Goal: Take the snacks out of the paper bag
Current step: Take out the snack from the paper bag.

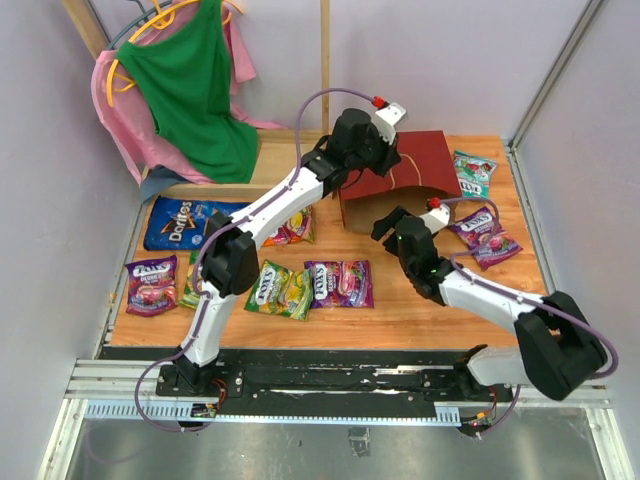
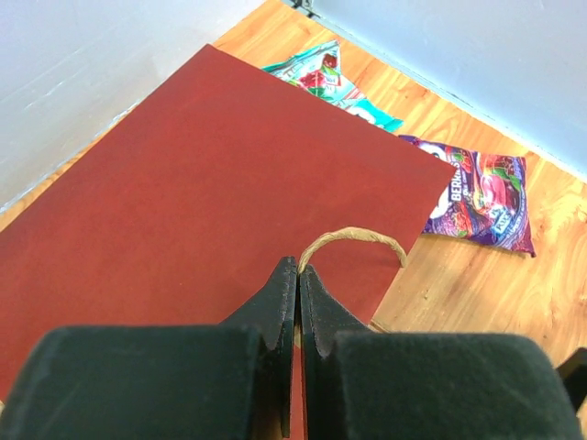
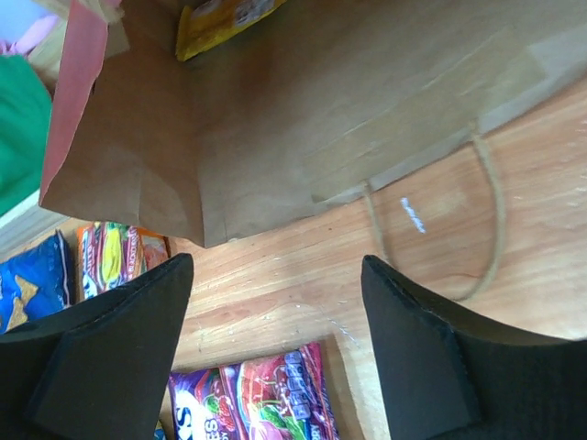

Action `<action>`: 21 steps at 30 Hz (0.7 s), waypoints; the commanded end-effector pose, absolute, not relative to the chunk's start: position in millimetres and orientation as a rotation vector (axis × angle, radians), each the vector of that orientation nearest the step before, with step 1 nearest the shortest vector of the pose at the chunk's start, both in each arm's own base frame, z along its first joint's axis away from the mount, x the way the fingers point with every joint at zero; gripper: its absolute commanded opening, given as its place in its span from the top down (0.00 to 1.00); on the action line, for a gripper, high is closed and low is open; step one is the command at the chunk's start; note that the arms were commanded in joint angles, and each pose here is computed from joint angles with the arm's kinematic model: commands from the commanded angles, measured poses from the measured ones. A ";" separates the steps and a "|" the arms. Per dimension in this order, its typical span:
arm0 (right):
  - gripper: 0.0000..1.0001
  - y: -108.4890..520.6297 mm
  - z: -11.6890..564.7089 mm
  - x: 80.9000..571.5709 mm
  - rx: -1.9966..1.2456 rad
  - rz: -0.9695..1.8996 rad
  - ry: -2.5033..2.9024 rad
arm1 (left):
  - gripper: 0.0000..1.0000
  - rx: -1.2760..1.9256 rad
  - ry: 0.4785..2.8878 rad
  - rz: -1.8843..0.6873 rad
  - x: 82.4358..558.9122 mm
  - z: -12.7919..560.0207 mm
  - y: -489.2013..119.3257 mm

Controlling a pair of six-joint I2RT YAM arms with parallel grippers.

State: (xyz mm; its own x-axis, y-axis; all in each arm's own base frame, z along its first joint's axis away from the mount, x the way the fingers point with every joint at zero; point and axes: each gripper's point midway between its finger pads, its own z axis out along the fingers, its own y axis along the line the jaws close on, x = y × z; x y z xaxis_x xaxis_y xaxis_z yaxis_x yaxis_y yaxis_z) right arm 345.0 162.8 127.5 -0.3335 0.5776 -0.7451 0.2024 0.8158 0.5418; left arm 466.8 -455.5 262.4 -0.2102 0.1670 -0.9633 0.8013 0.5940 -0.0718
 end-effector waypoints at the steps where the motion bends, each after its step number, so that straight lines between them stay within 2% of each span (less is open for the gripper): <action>1: 0.25 184.7 130.2 366.7 0.520 0.589 1.874 | 0.96 0.791 1.694 -0.728 474.8 270.4 -453.4; 13: 0.27 201.7 85.5 407.0 0.665 0.789 1.891 | 0.96 0.769 1.679 -0.765 477.9 278.2 -450.3; 21: 0.28 185.9 68.7 417.6 0.725 0.854 1.852 | 0.96 0.759 1.673 -0.772 478.4 283.0 -443.8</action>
